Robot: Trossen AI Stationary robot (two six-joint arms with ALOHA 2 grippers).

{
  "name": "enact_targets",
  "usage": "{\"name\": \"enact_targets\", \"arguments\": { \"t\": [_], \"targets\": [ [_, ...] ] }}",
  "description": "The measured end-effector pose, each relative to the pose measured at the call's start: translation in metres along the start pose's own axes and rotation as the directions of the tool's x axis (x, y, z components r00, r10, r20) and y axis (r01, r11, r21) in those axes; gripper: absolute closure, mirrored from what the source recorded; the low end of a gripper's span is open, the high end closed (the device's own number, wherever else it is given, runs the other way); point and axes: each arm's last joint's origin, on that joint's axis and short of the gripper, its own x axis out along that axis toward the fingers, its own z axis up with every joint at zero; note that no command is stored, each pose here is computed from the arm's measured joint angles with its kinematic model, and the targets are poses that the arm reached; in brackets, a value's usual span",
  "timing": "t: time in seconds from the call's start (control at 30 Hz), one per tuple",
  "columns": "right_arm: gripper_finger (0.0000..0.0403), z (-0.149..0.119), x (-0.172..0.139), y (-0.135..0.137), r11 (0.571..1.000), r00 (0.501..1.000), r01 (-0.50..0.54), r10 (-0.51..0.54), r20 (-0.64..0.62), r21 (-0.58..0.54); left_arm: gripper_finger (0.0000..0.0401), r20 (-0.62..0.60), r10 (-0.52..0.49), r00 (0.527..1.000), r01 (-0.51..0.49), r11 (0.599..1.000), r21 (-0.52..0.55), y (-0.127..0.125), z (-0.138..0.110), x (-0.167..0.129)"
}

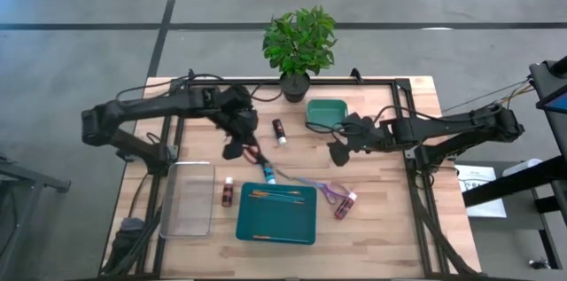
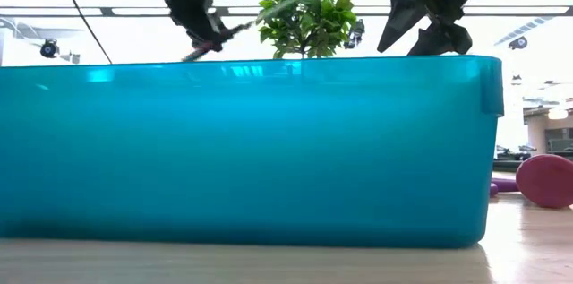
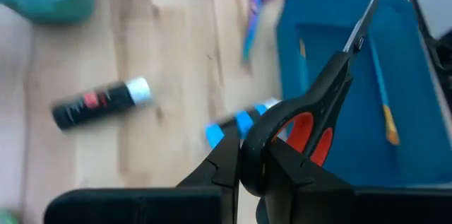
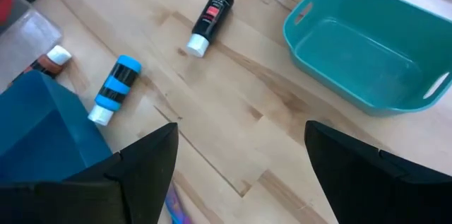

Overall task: Pick & Place Paint Supplies
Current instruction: Put the black scissors into the transparent bin

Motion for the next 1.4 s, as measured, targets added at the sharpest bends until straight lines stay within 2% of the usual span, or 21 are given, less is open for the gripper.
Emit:
{"name": "enact_targets", "arguments": {
  "t": [0.2,0.4,0.5,0.6,0.8,1.13,1.4],
  "targets": [
    [0.0100,-0.002,-0.001,0.002,1.000,1.000,-0.010,0.010,-0.005,-0.011,0.0366,-0.117,-0.060,0.991,0.059,0.998,-0.008,-0.026,-0.013,-0.021],
    [0.0100,-0.003,-0.001,0.002,1.000,1.000,-0.010,0.010,-0.008,-0.012,0.0366,-0.220,-0.148,0.964,0.146,0.989,-0.027,-0.046,-0.009,-0.050],
    [0.0100,-0.004,0.000,0.001,1.000,1.000,-0.008,0.008,-0.010,-0.014,0.0366,-0.277,-0.176,0.945,0.173,0.984,-0.036,-0.052,-0.010,-0.067],
    [0.0100,-0.006,0.002,0.000,1.000,1.000,-0.003,0.002,-0.015,-0.017,0.0366,-0.371,-0.203,0.906,0.197,0.979,-0.056,-0.058,-0.018,-0.076],
    [0.0100,-0.012,0.008,-0.003,1.000,1.000,-0.006,0.006,-0.016,-0.005,0.0366,-0.418,-0.243,0.875,0.244,0.968,-0.053,-0.068,-0.020,-0.066],
    [0.0100,-0.015,0.009,-0.002,1.000,0.999,-0.025,0.025,-0.034,0.008,0.0366,-0.550,-0.327,0.769,0.314,0.942,-0.120,-0.078,-0.038,-0.031],
    [0.0100,-0.015,0.009,-0.002,1.000,0.999,-0.025,0.025,-0.034,0.000,0.0366,-0.564,-0.338,0.753,0.326,0.937,-0.126,-0.079,-0.042,-0.027]
  ]
}}
